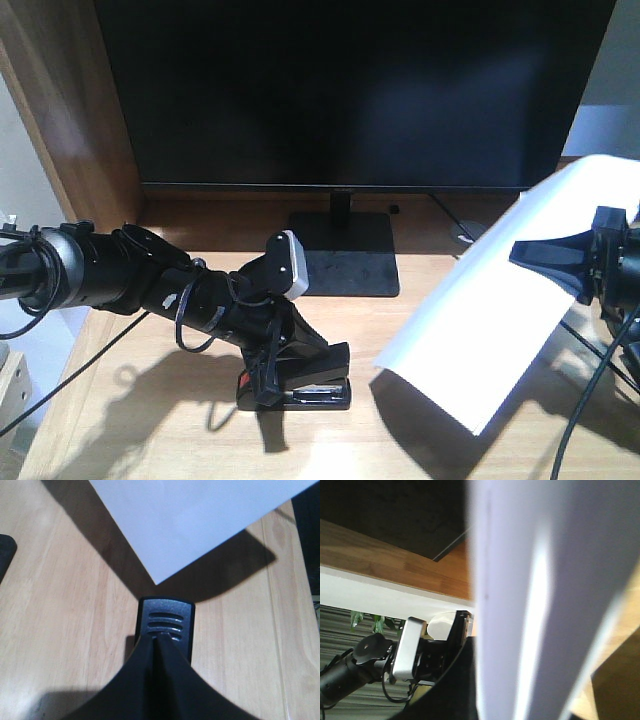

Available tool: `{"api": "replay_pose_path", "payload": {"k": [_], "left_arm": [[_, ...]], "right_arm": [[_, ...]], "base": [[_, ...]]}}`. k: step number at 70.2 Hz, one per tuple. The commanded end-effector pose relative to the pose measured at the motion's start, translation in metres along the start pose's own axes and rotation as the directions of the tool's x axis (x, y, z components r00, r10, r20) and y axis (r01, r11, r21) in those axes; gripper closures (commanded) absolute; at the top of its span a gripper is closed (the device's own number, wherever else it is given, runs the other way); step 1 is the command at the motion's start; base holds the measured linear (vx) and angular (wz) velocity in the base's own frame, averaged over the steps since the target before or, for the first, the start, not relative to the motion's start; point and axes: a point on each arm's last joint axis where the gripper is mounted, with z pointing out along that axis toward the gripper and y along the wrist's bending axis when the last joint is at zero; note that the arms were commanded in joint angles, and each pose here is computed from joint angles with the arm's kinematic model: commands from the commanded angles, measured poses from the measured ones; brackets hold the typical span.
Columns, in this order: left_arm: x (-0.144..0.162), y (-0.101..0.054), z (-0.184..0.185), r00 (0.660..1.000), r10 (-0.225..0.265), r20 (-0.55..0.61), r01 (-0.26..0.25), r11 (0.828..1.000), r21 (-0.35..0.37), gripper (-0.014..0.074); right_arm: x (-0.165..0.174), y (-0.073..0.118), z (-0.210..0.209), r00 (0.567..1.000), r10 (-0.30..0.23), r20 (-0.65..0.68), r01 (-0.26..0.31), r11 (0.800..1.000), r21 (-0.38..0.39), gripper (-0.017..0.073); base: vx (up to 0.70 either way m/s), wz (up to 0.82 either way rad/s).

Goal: Grab stapler and paper to desk for stapling
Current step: 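Swing the white paper down with the right gripper toward the desk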

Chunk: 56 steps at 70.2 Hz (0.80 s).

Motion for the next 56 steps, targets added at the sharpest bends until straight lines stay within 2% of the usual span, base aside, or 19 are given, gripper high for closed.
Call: {"api": "replay_pose_path", "payload": {"k": [1,13,26,30,38,42,56], "left_arm": [[-0.022,-0.002,-0.012,0.997,0.018,0.077,-0.017,1.0,-0.009,0.06],[-0.022,-0.002,-0.012,0.997,0.018,0.077,-0.017,1.0,-0.009,0.06],[-0.022,-0.002,-0.012,0.997,0.018,0.077,-0.017,1.0,-0.009,0.06],[-0.022,-0.002,-0.012,0.997,0.018,0.077,-0.017,1.0,-0.009,0.06],[-0.022,-0.002,-0.012,0.997,0.018,0.077,-0.017,1.0,-0.009,0.06],[-0.022,-0.002,-0.012,0.997,0.018,0.077,-0.017,1.0,-0.01,0.06],[-0.022,-0.002,-0.012,0.997,0.018,0.077,-0.017,1.0,-0.01,0.06]], "right_arm": [[0.001,0.022,0.005,0.998,-0.019,-0.061,0.008,0.984,-0.177,0.0562],[0.019,0.027,0.033,0.976,-0.045,-0.213,0.002,0.98,-0.199,0.0562],[0.031,0.029,0.041,0.952,-0.08,-0.294,0.024,0.982,-0.19,0.0562],[0.037,0.024,0.04,0.949,-0.058,-0.31,0.002,0.984,-0.177,0.0562],[0.063,0.008,0.038,0.935,0.048,-0.351,-0.101,0.986,-0.135,0.0562],[0.075,0.0,0.037,0.926,0.079,-0.368,-0.126,0.986,-0.105,0.0562],[0.089,-0.01,0.035,0.908,0.073,-0.413,-0.1,0.994,-0.044,0.0562]], "base": [[0.0,0.0],[0.0,0.0],[0.0,0.0],[0.0,0.0],[0.0,0.0],[0.0,0.0],[0.0,0.0]]}}
